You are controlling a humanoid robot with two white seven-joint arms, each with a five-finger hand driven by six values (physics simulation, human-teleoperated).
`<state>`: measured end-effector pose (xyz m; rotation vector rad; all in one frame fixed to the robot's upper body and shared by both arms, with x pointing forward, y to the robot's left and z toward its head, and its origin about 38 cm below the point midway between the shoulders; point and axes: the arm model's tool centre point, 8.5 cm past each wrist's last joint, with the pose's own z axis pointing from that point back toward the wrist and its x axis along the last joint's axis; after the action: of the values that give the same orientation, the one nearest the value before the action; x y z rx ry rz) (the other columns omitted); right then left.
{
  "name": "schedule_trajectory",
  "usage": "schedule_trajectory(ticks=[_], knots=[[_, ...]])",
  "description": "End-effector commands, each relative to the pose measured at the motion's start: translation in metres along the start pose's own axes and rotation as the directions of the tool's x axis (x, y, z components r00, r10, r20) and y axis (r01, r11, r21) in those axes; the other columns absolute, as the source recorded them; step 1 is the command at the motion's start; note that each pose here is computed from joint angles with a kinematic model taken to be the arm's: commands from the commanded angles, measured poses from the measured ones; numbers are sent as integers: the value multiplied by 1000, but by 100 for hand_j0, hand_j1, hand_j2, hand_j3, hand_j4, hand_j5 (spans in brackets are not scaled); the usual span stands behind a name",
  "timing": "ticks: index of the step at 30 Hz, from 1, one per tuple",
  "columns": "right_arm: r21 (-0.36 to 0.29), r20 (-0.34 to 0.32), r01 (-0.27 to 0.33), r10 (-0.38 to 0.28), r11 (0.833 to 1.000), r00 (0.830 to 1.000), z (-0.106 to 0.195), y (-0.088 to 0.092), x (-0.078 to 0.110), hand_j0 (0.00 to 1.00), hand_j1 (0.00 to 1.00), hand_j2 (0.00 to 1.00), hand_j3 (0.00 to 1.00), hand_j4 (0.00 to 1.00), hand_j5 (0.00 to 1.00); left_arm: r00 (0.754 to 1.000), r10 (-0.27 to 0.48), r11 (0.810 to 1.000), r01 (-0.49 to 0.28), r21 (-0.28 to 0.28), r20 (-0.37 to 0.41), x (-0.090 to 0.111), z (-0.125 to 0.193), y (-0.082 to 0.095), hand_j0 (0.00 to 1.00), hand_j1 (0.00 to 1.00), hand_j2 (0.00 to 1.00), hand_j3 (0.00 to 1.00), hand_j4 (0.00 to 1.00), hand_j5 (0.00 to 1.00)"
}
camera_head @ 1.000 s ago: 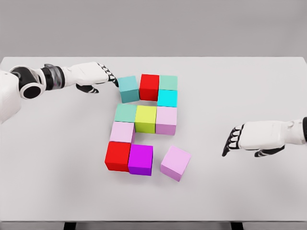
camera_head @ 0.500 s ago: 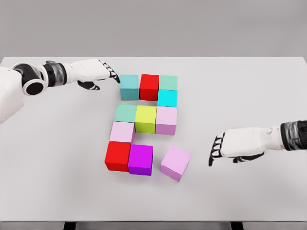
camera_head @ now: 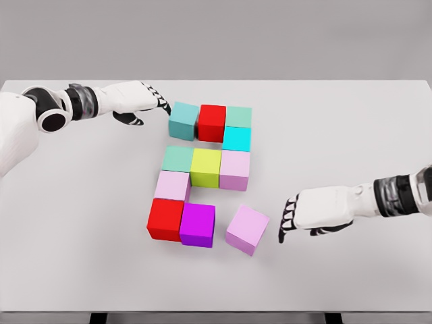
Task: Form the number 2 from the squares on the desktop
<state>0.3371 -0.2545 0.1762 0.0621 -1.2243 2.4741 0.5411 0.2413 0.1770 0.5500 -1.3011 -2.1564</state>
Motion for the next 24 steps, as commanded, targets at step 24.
schedule_trajectory(ticks=[24], knots=[[-38,45,-17,19,999,999,-20,-12,6,68,68,68,68,68,68,999,32,999,-33,-24,-28,-8,3,-14,78,78,78,78,78,78]])
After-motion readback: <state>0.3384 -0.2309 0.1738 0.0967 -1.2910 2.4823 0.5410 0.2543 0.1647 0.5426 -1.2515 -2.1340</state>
